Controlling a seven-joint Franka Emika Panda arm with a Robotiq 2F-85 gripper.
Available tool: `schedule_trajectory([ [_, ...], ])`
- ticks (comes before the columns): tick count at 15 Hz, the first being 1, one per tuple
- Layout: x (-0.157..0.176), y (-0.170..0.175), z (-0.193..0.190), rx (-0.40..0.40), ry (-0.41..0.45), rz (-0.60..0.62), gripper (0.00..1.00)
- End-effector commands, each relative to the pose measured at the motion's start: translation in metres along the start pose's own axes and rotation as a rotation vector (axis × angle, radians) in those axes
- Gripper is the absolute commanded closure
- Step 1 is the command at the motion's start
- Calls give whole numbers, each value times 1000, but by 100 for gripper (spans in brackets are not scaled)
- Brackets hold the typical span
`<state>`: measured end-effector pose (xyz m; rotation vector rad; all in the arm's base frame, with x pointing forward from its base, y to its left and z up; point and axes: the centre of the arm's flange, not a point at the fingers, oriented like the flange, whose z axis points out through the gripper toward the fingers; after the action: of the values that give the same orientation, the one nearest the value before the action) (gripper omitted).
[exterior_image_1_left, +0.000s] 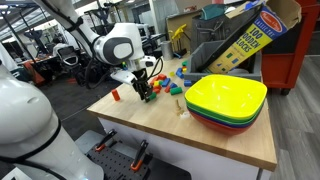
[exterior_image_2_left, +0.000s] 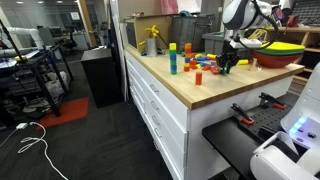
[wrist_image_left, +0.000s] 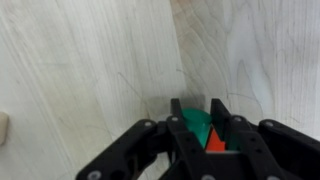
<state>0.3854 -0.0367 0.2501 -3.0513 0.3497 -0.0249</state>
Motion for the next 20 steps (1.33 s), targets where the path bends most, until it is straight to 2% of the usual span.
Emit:
schedule_trajectory([
  [1,-11,0,-22,-49,23,20,91],
  [8,-14,-5,-49,-165,-35,-4,91],
  [12,-10,-18,-61,-179,-65,-29,91],
  [14,-5,-24,-66,-162,-20,-38,91],
  [20,2,-25,-59,-32,94,66,91],
])
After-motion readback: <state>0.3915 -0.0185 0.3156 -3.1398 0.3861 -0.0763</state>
